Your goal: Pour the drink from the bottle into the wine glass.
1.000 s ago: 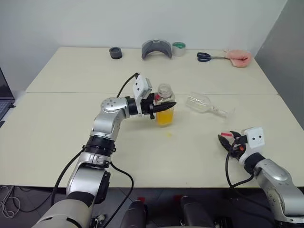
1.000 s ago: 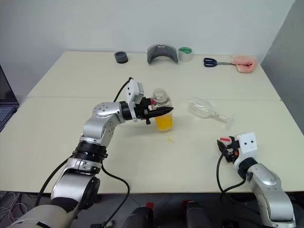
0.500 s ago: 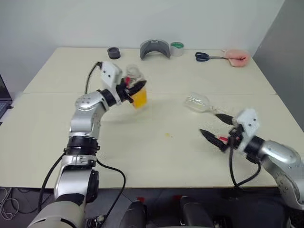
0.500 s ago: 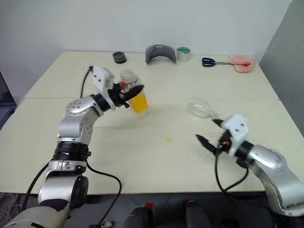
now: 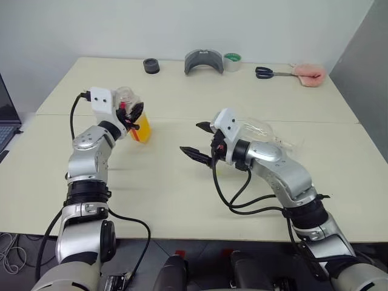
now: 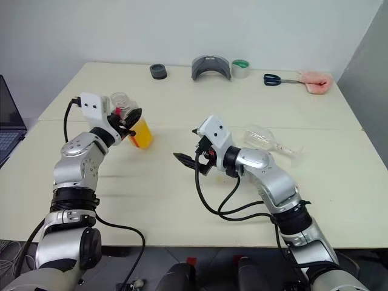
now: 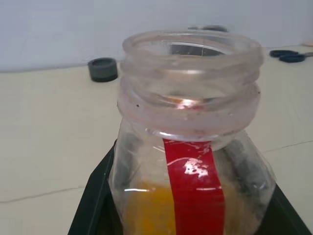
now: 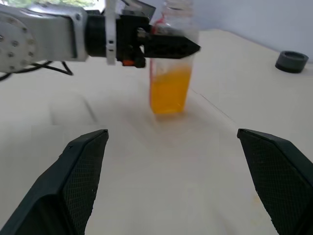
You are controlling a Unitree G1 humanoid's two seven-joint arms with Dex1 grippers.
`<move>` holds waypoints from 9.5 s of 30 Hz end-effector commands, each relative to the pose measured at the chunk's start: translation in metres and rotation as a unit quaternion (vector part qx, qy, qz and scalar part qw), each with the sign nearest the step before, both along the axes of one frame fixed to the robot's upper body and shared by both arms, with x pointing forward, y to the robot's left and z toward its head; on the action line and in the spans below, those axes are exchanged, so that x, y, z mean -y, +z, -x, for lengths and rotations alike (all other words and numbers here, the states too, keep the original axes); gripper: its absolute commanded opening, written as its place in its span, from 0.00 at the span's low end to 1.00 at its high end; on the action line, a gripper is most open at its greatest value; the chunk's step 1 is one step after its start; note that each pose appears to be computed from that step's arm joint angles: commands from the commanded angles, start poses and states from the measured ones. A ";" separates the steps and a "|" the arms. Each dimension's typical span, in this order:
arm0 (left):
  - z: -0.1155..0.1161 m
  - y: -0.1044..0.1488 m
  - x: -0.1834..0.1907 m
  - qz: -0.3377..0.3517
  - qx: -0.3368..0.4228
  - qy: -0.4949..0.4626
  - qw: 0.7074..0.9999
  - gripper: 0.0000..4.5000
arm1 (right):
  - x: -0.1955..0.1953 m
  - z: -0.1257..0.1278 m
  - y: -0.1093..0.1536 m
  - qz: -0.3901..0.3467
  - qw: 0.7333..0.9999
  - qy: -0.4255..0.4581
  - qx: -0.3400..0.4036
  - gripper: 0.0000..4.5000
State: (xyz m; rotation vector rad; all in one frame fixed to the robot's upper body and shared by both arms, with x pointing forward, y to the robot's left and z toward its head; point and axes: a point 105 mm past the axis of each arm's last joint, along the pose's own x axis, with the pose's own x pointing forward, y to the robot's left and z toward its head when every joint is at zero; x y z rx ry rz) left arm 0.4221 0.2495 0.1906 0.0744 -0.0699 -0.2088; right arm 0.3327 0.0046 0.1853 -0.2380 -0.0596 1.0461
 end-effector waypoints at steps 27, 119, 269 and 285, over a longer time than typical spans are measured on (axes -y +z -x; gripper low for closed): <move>0.017 -0.030 -0.004 -0.007 0.008 0.017 1.000 0.99 | -0.005 0.011 0.001 -0.012 1.000 0.014 0.017 1.00; 0.116 -0.030 0.164 -0.123 0.019 -0.462 0.878 1.00 | 0.141 -0.076 -0.044 0.403 0.775 -0.435 0.217 0.07; 0.068 -0.028 -0.029 -0.027 -0.007 0.027 0.999 1.00 | 0.057 0.102 -0.015 -0.022 0.990 0.137 0.012 0.99; 0.036 -0.022 -0.027 -0.036 0.003 -0.009 0.999 1.00 | 0.055 0.103 -0.015 -0.006 0.989 0.146 0.017 0.99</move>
